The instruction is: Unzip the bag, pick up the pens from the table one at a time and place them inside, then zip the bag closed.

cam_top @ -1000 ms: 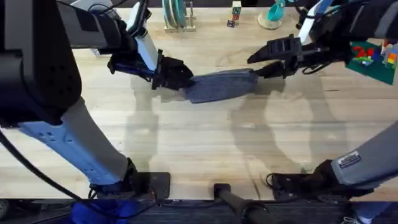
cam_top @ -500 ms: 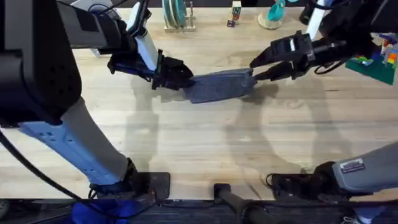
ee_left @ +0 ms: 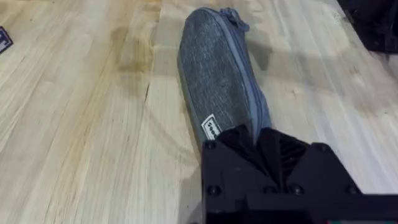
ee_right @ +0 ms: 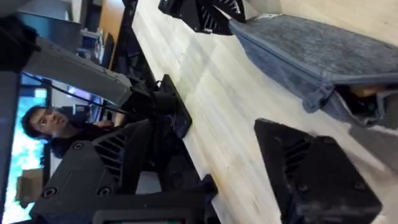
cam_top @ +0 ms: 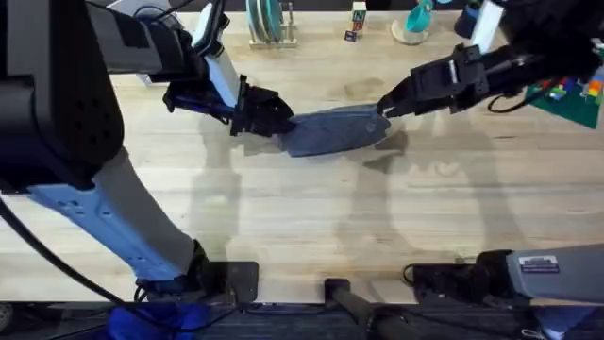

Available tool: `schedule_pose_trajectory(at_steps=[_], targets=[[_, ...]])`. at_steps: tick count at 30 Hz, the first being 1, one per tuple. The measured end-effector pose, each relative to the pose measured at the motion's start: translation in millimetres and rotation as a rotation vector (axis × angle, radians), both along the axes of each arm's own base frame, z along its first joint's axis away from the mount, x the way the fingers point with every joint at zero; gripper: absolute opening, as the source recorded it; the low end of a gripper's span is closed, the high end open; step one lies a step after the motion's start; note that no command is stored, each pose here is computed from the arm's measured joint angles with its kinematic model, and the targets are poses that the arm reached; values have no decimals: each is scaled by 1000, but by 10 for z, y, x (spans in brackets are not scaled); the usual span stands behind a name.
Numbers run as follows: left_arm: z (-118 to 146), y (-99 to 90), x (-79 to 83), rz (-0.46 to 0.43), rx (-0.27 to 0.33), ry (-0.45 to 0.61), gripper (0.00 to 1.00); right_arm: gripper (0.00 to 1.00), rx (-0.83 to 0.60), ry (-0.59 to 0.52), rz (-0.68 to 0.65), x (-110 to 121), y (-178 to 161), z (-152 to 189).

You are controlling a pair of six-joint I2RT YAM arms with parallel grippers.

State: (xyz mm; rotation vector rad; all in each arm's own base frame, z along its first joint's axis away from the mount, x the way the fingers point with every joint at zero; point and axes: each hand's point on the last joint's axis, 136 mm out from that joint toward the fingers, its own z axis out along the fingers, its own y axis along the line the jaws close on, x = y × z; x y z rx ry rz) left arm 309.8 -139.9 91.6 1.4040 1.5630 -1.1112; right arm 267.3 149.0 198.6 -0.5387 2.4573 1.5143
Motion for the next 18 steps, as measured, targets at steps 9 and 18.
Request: schedule_pose_trajectory(at_steps=[9,18], targets=[[0,0,0,2,0,6,41,996,-121,-12,-61,-109,-103,106],[0,0,0,5,0,13,41,997,-293,-62,-173,-258,-301,236]])
